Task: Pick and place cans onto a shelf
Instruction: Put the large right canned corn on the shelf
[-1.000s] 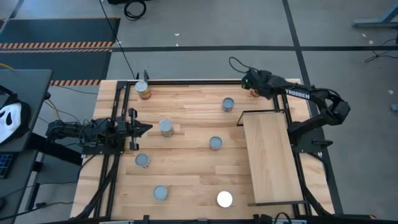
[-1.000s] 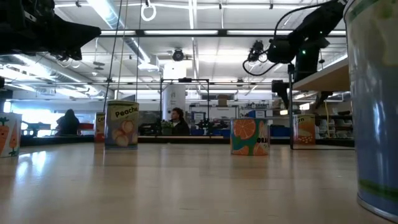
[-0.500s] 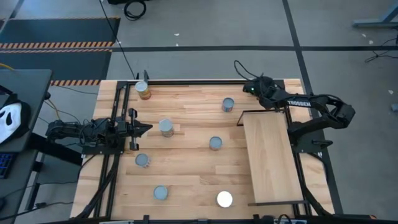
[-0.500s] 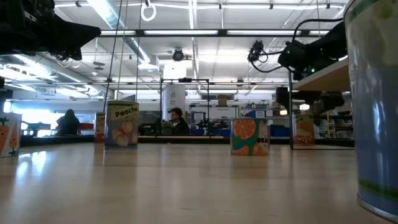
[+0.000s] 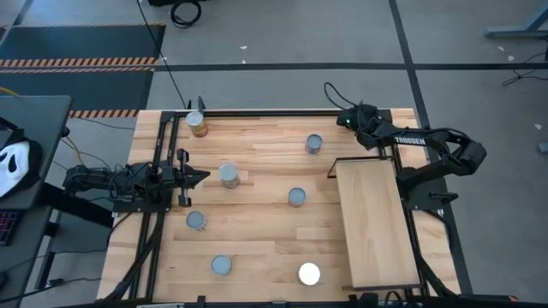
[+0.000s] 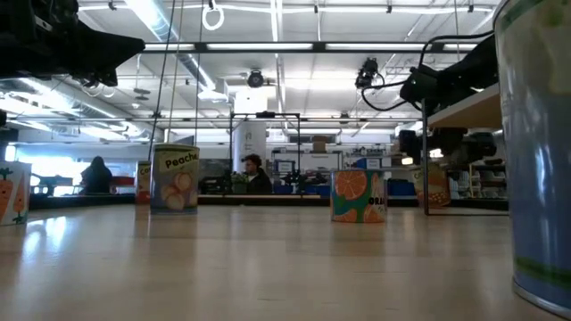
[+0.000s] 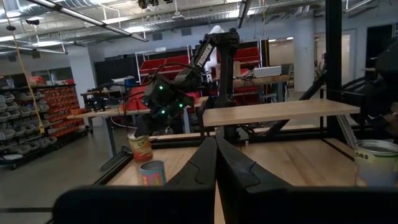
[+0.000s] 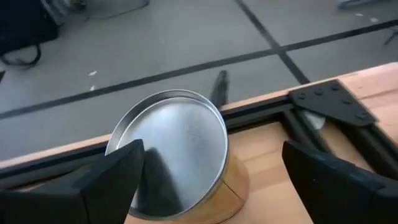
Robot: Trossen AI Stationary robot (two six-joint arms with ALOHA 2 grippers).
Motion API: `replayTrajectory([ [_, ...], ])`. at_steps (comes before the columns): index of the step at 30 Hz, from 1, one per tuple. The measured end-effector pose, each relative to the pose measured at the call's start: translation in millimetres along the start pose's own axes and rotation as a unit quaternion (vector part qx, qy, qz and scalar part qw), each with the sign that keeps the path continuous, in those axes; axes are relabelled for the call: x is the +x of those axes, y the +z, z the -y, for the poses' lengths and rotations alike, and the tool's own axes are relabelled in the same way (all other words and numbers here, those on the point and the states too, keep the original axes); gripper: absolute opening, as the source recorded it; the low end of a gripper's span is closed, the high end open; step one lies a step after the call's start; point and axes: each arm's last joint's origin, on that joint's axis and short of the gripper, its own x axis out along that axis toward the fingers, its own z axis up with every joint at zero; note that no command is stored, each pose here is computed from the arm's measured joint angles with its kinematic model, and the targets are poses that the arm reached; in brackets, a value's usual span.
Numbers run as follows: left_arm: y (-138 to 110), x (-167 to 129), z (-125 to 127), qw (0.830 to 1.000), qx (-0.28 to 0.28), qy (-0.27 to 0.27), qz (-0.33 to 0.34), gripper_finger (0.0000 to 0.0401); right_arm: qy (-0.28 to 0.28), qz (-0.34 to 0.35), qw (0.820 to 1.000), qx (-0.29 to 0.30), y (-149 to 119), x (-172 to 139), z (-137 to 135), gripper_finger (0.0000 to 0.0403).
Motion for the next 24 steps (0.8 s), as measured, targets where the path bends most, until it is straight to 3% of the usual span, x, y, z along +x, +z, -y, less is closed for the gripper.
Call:
replayTrajectory([
  [14,0,0,0,1.000,0.000,0.000,0.000,0.0009,0.009,-0.019,1.000,-0.013,15,5,2,0.0384],
  [24,0,0,0,1.000,0.000,0.000,0.000,0.0009,0.048,0.012,0.996,-0.080,14,-4,-3,0.0395],
])
